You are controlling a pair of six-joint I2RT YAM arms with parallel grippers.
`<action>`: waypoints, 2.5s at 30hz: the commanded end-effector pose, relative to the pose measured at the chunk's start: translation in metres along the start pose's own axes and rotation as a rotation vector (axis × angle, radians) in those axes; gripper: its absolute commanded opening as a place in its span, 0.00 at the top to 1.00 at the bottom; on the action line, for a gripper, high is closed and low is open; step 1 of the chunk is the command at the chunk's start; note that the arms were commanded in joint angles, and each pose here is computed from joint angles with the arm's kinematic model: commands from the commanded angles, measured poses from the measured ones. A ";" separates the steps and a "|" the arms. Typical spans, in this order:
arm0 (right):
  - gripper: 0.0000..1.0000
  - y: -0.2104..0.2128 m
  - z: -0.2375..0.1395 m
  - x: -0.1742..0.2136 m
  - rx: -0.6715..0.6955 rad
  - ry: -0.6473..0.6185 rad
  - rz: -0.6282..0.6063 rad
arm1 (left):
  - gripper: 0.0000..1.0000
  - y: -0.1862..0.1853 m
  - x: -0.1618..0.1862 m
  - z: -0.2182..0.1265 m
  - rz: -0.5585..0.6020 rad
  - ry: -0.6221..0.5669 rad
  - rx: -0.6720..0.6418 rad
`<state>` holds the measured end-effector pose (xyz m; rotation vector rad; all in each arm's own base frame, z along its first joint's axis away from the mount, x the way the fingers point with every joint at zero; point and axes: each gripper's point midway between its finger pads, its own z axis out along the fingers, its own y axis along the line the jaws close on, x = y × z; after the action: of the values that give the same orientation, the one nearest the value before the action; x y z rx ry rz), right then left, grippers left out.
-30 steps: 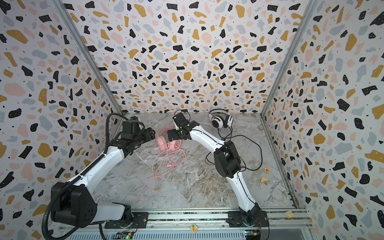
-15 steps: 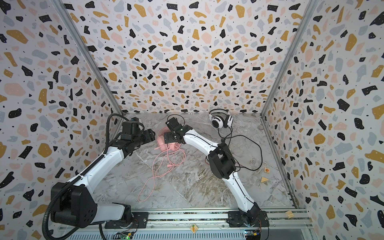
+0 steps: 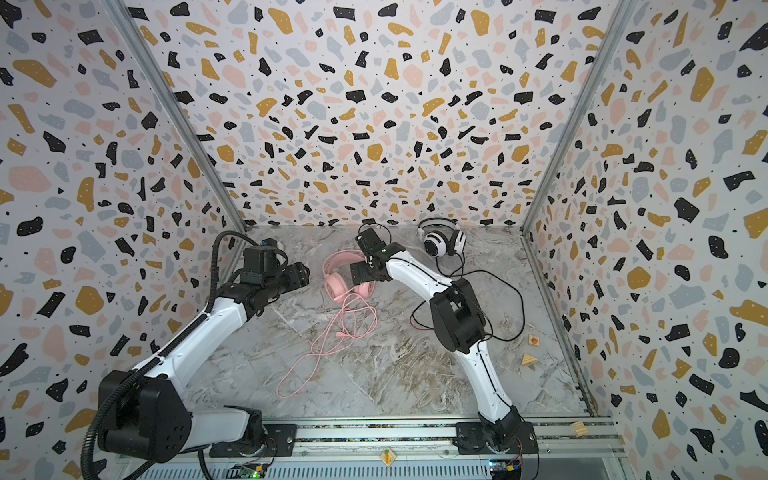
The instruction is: Wrap the headphones
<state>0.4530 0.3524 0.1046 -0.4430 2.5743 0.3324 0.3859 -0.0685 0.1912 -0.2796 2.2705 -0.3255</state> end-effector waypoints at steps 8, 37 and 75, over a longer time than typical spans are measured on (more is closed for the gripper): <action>0.01 0.023 -0.027 -0.017 -0.074 -0.022 -0.083 | 0.24 0.000 -0.003 -0.006 0.005 -0.031 0.015; 0.02 -0.018 -0.046 -0.017 0.100 -0.074 0.022 | 0.23 0.002 0.002 -0.007 0.018 -0.024 0.017; 0.49 -0.006 -0.070 -0.006 0.039 -0.193 -0.169 | 0.23 0.007 0.015 -0.007 0.048 0.011 0.002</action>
<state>0.4183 0.3214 0.0992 -0.5469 2.5456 0.2042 0.3723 -0.0670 0.1801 -0.2361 2.2926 -0.3067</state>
